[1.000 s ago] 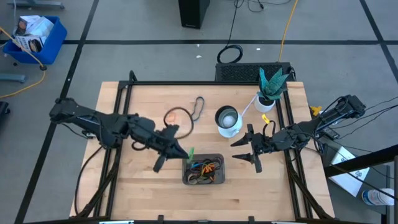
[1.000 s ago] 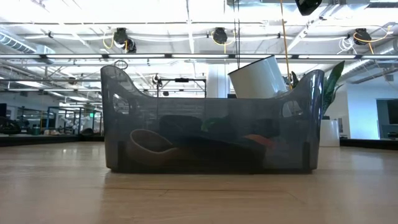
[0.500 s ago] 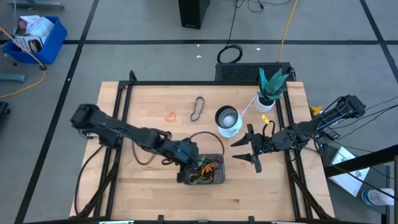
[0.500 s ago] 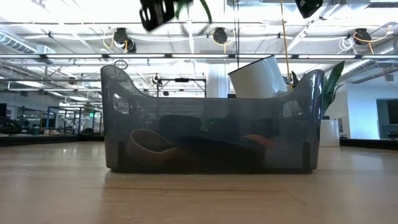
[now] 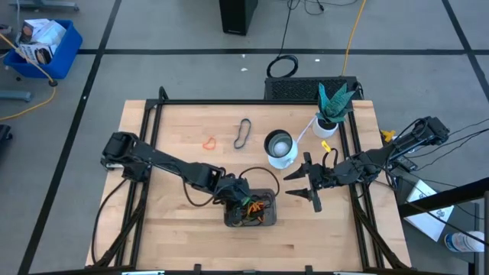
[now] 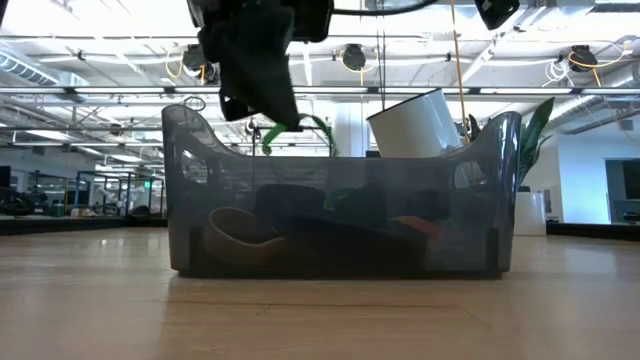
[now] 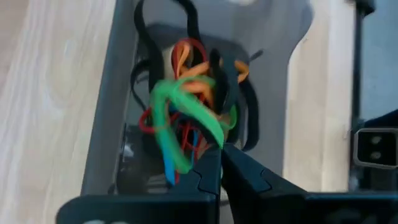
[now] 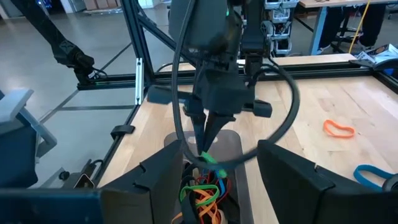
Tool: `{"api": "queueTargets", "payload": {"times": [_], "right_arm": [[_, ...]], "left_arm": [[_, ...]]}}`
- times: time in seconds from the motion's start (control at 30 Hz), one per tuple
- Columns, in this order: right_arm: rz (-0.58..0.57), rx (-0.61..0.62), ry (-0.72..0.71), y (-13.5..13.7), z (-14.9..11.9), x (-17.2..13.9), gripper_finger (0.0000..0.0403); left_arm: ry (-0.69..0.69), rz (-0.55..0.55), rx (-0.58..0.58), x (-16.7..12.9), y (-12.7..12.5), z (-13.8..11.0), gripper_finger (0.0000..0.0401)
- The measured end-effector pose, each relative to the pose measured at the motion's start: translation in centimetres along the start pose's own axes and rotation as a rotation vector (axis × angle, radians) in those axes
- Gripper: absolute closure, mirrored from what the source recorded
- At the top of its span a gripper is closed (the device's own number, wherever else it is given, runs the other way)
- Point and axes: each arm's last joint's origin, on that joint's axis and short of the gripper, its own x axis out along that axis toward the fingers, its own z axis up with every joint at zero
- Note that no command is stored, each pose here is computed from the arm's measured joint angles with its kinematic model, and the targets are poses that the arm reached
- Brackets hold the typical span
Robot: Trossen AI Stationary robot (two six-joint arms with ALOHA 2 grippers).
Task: Pick and place rubber bands into bin
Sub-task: Put the green rubber band into the black bin
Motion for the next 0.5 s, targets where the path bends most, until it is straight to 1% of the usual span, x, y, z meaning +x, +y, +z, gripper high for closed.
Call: {"api": "queueTargets", "payload": {"times": [0.13,0.5], "right_arm": [[0.000,0.000,0.000,0.00,0.00,0.00,0.0200],[0.001,0.001,-0.003,0.01,0.03,0.00,0.0203]], "left_arm": [[-0.007,-0.003,-0.006,-0.17,-0.06,0.07,0.0367],[-0.013,-0.005,-0.004,-0.40,-0.11,0.11,0.0363]]}}
